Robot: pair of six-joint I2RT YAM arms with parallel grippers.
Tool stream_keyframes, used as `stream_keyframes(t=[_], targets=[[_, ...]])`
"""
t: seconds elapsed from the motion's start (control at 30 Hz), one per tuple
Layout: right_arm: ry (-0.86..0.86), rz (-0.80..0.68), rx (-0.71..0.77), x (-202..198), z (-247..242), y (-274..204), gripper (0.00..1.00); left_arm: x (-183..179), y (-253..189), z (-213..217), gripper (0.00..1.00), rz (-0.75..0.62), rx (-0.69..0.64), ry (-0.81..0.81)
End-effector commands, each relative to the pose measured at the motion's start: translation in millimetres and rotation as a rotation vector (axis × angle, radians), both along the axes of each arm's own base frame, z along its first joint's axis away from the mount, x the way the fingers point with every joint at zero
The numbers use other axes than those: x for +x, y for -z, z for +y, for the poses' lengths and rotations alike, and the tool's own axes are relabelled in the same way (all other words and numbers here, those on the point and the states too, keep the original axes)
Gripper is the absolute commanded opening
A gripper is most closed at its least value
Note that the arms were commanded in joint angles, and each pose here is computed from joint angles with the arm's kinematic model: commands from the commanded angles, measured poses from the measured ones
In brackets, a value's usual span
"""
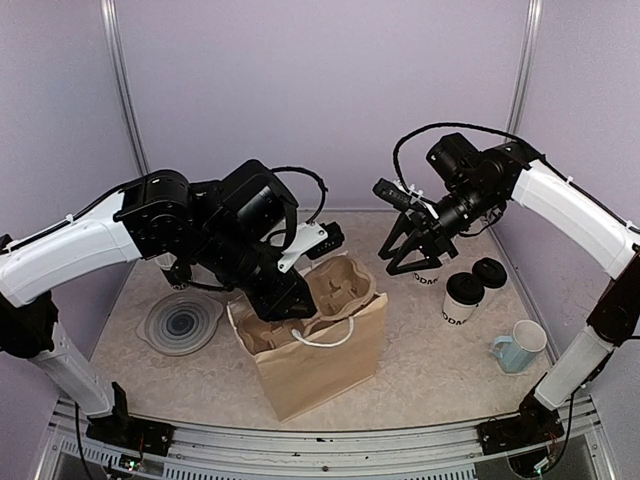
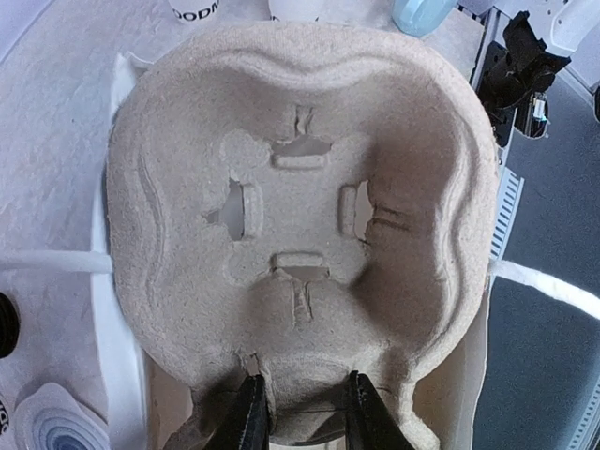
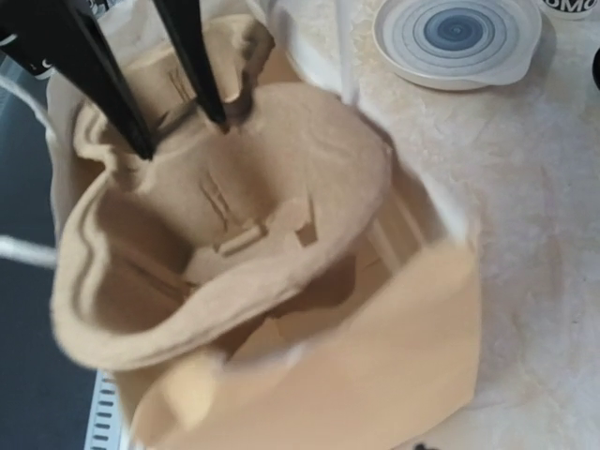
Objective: Pack the takeout coffee
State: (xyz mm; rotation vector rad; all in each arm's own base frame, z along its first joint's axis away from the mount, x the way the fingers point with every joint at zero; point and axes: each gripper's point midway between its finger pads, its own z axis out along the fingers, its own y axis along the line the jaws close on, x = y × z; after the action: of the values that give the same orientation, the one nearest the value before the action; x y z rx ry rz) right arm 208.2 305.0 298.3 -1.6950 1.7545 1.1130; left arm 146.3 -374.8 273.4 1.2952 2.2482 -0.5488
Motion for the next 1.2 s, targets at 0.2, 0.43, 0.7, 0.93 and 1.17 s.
stream_keyframes(t=[0.2,0.43,0.7,0.93,1.17], targets=[[-0.025,0.0,0.031,-9,2,-6,0.5,-9,27,19,0.22,0.094,0.088,-0.089],[-0.034,-0.004,0.034,-12,2,-5,0.5,10,17,-7,0.21,-0.069,-0.113,-0.049],[-0.035,-0.006,0.035,-12,2,-5,0.5,18,8,12,0.21,-0.137,-0.253,-0.098],[-0.046,0.002,0.04,-12,6,-5,0.5,12,26,25,0.21,-0.088,-0.317,-0.124],[-0.05,0.002,0.032,-14,5,-2,0.5,8,44,20,0.21,-0.028,-0.318,-0.123]])
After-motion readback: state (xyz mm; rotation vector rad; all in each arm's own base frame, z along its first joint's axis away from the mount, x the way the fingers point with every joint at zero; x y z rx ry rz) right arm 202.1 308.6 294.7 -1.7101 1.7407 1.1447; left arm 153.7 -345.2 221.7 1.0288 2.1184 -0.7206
